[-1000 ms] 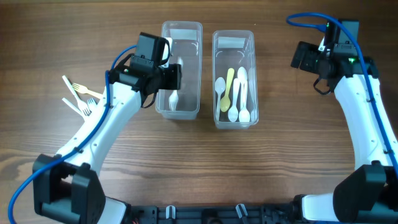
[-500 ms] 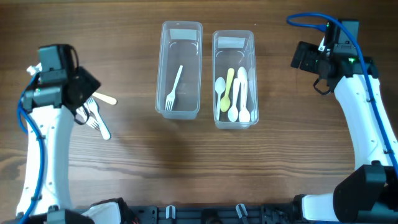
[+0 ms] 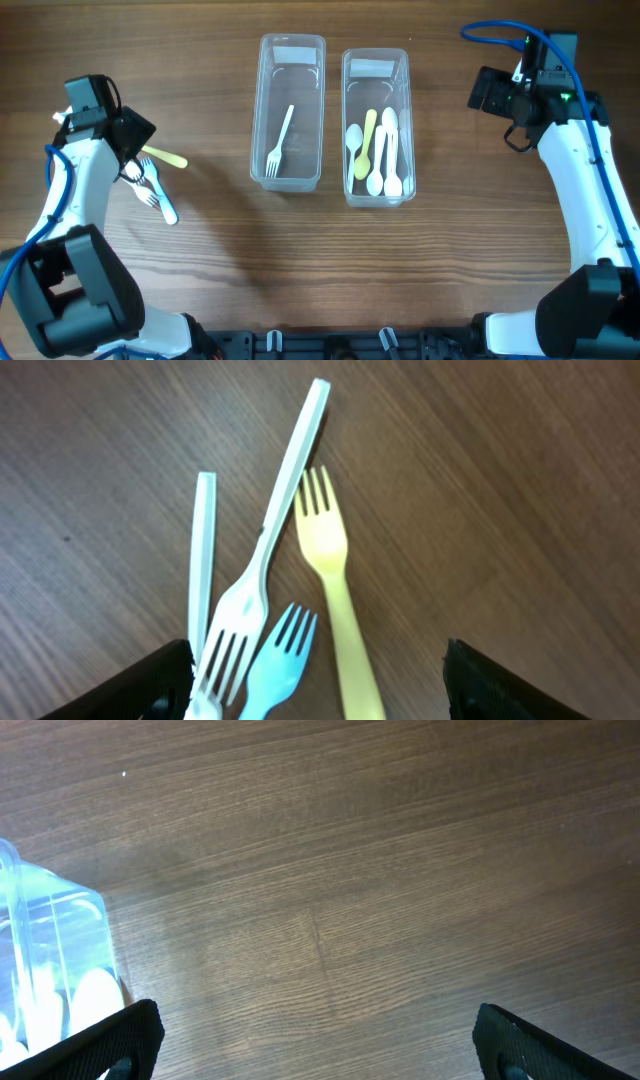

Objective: Pack container
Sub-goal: 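Grasp the yellow fork by its handle with the left gripper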

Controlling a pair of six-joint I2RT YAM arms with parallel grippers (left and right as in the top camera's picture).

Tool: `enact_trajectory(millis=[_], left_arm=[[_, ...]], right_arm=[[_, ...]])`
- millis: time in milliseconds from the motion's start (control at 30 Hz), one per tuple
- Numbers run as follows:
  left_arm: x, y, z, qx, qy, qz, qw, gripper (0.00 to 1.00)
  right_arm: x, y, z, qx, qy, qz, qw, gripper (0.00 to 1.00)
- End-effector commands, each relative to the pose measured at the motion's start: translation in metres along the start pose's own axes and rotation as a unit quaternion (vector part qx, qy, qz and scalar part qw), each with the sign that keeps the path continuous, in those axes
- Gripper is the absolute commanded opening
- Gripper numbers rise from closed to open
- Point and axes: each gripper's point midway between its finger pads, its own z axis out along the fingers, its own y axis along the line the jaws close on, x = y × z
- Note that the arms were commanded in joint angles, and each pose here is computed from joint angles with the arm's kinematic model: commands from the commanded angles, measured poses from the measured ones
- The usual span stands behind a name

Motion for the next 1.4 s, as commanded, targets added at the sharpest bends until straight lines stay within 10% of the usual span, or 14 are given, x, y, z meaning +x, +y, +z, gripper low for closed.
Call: enact_trajectory(millis=[0, 333, 700, 867, 1000, 1367], left_arm=[[0.006, -0.009, 0.016, 0.023, 0.016, 0.009, 1.000, 0.77], [0.025, -0.013, 0.050, 0.030, 0.053, -0.004, 0.998, 0.58], [0.046, -0.004, 0.083, 0.007, 0.084, -0.004, 0.996, 0.59], [0.045, -0.005, 0.084, 0.009, 0.081, -0.004, 0.997, 0.49], [0.048, -0.009, 0.084, 0.020, 0.090, -0.004, 0.996, 0.14], [0.028, -0.034, 0.054, 0.081, 0.068, -0.005, 0.994, 0.04]], right_arm=[[-0.010, -0.001, -0.012, -0.001, -0.020, -0.002, 1.000, 1.00], [-0.010, -0.001, -0.012, -0.001, -0.020, -0.002, 1.000, 1.00], [-0.010, -0.001, -0.012, -0.001, -0.020, -0.002, 1.000, 1.00], [-0.010, -0.001, -0.012, -0.001, -0.020, -0.002, 1.000, 1.00], [-0.010, -0.001, -0.012, -0.001, -0.020, -0.003, 1.000, 1.00], [-0.010, -0.001, -0.012, -0.001, -0.020, -0.002, 1.000, 1.00]])
